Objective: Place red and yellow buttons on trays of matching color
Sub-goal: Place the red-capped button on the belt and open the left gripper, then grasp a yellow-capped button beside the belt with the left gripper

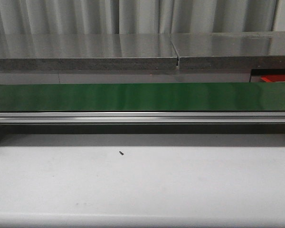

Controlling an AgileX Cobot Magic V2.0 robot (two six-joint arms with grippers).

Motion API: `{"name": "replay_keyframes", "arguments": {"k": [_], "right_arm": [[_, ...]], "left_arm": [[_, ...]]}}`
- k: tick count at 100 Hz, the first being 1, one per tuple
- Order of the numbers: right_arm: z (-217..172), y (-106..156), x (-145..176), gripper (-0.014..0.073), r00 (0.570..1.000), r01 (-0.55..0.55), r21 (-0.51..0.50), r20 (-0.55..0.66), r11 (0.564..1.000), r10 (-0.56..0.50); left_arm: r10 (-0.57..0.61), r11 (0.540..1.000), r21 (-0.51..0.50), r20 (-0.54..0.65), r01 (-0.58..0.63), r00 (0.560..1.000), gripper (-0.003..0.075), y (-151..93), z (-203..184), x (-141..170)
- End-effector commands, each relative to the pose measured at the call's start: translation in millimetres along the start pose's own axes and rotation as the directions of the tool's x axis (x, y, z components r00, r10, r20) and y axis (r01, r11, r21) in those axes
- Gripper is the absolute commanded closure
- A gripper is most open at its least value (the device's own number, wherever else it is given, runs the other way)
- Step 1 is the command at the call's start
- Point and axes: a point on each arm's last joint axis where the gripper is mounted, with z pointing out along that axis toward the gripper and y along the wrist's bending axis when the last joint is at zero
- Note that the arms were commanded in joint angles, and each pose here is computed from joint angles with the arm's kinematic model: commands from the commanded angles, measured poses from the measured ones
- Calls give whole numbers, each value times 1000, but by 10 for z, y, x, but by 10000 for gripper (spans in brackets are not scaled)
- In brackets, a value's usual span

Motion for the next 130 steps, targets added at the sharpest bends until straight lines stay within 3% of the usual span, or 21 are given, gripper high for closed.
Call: {"name": "replay_keyframes", "arguments": {"k": [1, 9, 24, 33, 50, 61, 88, 114, 130], "right_arm": [[-46, -15, -111, 664, 997, 7, 19, 78, 1000, -8], [-46, -15, -111, 664, 997, 7, 19, 78, 1000, -8], [-46, -15, -111, 664, 997, 7, 19, 78, 1000, -8], [-46, -15, -111, 664, 997, 7, 19, 78, 1000, -8], [-46, -15, -111, 664, 997, 7, 19, 78, 1000, -8], [-46, -15, -111, 664, 997, 7, 19, 78, 1000, -8], [-46, -15, -111, 664, 997, 7, 19, 78, 1000, -8], [-46, -15, -111, 664, 997, 7, 19, 78, 1000, -8], [-46, -15, -111, 664, 997, 7, 19, 78, 1000, -8]], "left_arm": [[6, 1000, 28, 89, -9, 996, 684, -146, -210, -119], [3, 999, 37, 90, -6, 996, 546, -159, -221, -131], [8, 998, 56, 78, -13, 997, 142, -195, -255, -151], [14, 997, 73, 83, -20, 996, 12, -237, -308, -191], [48, 995, 79, 164, -62, 985, 67, -355, -570, -333], [80, 996, 33, 210, -89, 974, 80, -320, -778, -399], [27, 972, -234, 159, 11, 987, 80, 361, -1024, -340], [-69, 933, -323, 277, 160, 959, 80, 922, -1350, -321], [-78, 918, -345, 322, 194, 943, 80, 1056, -1424, -324]]}}
